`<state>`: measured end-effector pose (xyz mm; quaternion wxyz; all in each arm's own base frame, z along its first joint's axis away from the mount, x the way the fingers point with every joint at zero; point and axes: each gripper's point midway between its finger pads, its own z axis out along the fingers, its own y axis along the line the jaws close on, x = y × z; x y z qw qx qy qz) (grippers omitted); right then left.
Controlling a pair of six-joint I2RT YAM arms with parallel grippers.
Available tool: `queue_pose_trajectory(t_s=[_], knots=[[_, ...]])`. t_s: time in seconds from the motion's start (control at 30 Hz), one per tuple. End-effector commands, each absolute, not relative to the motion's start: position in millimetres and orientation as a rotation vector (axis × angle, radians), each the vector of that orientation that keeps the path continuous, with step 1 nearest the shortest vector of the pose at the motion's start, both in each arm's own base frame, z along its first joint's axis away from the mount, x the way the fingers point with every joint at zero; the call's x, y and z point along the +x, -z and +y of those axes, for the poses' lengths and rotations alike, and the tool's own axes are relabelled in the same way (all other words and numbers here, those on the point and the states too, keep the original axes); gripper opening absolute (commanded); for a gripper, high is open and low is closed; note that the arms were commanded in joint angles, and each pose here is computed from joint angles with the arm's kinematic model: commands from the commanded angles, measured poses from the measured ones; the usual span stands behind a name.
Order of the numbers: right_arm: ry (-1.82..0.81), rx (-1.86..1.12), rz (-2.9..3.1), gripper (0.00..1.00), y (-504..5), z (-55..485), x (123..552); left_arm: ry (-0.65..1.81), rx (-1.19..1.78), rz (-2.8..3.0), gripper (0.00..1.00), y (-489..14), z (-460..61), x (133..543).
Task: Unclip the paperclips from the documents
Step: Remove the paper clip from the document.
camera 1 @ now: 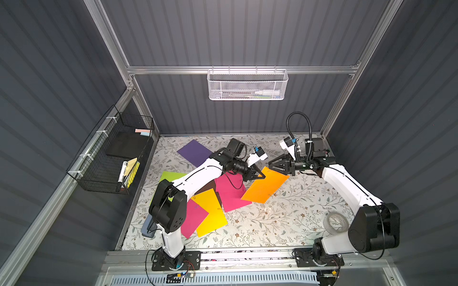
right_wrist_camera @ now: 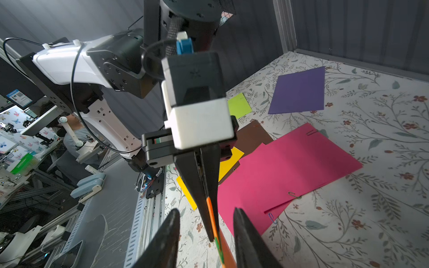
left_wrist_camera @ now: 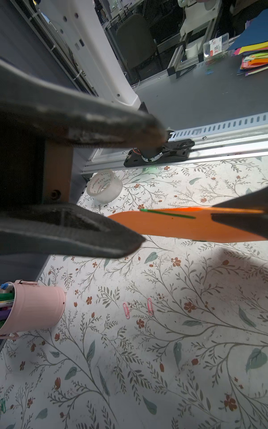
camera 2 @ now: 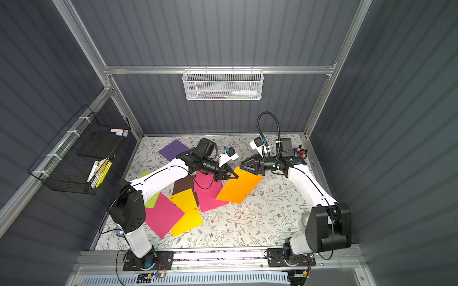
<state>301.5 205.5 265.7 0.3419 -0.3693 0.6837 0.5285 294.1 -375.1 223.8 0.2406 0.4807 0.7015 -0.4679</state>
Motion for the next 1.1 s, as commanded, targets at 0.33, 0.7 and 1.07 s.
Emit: queue_pose_trajectory(t_s=[0.33, 0.7, 1.07], knots=[[-1.359, -0.954, 1.838, 0.28, -244, 204, 298, 1.303, 1.351, 1.844, 0.00, -248, -374, 285], [-1.383, -0.973, 1.808, 0.11, -248, 204, 291, 1.311, 1.353, 1.853, 0.00, -243, -373, 284], [-1.401, -0.955, 1.810, 0.05, -251, 199, 290, 1.281, 1.342, 1.893, 0.00, -231, -371, 286]])
